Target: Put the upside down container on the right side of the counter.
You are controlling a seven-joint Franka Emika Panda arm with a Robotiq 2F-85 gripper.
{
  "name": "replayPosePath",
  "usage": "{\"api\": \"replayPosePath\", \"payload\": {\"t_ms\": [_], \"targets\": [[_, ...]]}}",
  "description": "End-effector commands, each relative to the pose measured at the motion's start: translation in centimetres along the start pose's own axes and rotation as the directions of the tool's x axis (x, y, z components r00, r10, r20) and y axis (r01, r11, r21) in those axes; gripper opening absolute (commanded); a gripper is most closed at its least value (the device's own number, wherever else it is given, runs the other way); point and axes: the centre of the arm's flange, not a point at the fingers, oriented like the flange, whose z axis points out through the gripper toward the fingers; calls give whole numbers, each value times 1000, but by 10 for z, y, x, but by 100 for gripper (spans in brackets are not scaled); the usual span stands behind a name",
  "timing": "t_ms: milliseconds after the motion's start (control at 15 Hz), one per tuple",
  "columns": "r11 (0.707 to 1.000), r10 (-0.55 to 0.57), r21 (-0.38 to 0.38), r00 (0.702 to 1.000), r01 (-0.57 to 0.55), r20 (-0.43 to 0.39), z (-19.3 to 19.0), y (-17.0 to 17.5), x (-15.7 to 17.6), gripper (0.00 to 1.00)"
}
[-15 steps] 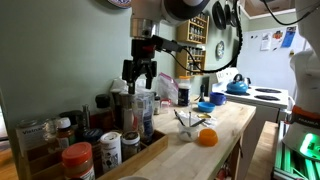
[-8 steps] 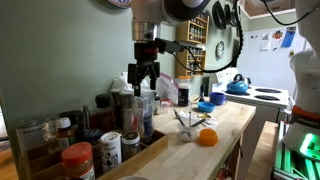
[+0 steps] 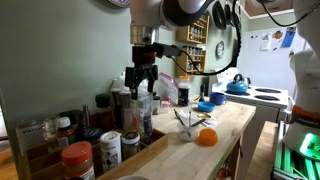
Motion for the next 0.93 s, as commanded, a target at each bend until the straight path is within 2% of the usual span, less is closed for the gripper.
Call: {"api": "replayPosePath", "payload": {"t_ms": [0,267,533,600,867], "targets": [[1000,-1,-22,1000,2,10,18,2,4,100],[1000,21,-16,1000,-21,14,31,2,6,100],[999,24,-22,1000,-24,-11,28,1,7,98],[999,23,-28,1000,-23,-12,26,1,7,74],[999,10,-48,1000,-10,0,9,6,1,66]]}}
